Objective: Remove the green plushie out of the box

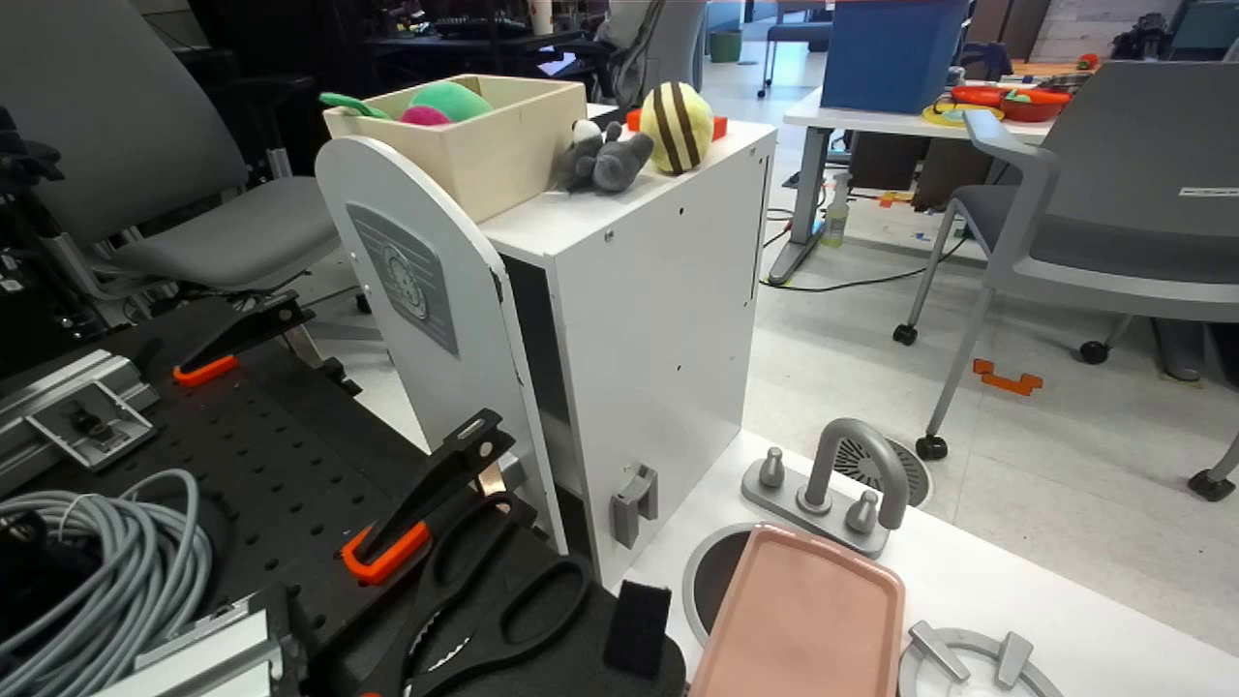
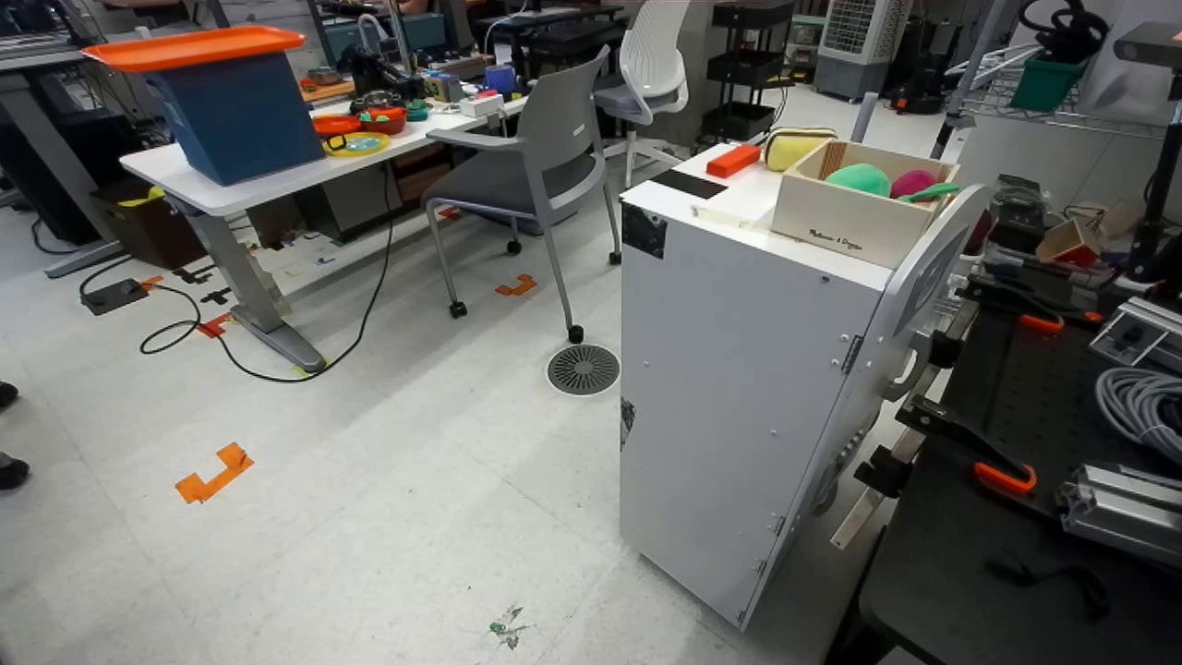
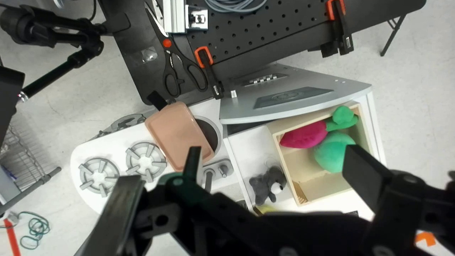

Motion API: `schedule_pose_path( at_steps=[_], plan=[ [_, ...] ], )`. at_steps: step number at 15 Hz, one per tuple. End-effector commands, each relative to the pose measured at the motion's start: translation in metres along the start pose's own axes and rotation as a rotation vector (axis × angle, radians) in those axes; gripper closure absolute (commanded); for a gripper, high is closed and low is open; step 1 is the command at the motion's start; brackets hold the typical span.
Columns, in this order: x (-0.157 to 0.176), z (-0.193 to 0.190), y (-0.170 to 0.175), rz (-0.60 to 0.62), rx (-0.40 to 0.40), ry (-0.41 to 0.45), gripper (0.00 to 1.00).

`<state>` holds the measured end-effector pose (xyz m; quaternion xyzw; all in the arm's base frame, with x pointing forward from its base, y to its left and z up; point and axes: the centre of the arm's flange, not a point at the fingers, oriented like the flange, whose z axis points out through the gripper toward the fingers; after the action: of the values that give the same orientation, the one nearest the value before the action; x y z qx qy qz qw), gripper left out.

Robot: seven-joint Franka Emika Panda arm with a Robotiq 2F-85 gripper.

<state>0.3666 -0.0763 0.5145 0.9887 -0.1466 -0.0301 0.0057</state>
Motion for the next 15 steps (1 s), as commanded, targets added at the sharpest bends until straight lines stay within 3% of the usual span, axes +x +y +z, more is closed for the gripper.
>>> schedule_pose_path(
  at_steps=[1,8,15],
  plan=[
    [0.026,0.007,-0.013,-0.003,-0.023,0.048,0.00],
    [0.044,0.039,-0.038,-0.062,-0.034,0.012,0.00],
    [0.048,0.048,-0.052,-0.172,0.013,0.098,0.00]
  ],
)
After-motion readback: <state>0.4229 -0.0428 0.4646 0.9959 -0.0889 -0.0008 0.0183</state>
